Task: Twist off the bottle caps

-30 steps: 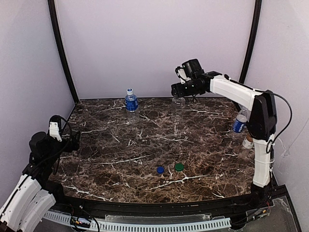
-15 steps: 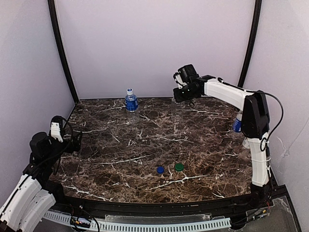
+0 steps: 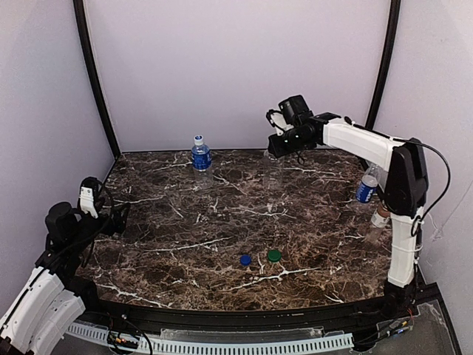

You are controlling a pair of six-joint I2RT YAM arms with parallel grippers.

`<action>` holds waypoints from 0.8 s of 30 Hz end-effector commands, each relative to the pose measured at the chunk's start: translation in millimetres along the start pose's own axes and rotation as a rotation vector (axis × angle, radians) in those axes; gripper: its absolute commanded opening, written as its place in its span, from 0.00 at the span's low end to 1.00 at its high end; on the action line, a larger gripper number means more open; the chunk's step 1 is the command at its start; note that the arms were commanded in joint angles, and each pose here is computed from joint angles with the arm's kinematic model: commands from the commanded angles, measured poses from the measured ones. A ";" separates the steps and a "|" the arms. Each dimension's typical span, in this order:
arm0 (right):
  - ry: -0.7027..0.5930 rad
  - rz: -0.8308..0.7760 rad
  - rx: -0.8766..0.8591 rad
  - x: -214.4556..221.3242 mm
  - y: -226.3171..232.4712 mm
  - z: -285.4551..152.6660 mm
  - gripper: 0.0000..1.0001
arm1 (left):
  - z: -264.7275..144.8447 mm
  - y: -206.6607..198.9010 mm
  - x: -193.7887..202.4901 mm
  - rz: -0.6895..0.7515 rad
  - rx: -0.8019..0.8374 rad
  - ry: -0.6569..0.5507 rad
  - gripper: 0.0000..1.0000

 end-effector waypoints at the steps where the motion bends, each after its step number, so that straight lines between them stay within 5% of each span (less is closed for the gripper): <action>1: -0.179 -0.089 -0.238 -24.6 36.5 -85.9 0.00 | -0.2 -11.2 2.8 0.016 0.152 -0.004 0.98; 7: -0.319 -0.262 -0.661 -2.6 110.3 -155.1 0.00 | -10.8 -40.7 -9.3 0.051 0.507 -0.018 0.97; 14: -0.415 -0.326 -0.963 4.5 208.8 -174.9 0.00 | -37.4 -90.1 -32.4 0.247 0.980 0.072 0.99; 24: -0.424 -0.347 -1.192 7.8 283.3 -163.7 0.00 | -34.7 -100.3 -12.3 0.245 1.039 0.250 0.99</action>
Point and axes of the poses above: each gripper's point midway between its finger pads, its own z axis out along the fingers, its own y axis along the line the jaws close on, x = y × z, the point moved 9 cm from there along -z, back along the fingers, and after that the axes turned 4 degrees about -z, right-handed, at the moved point
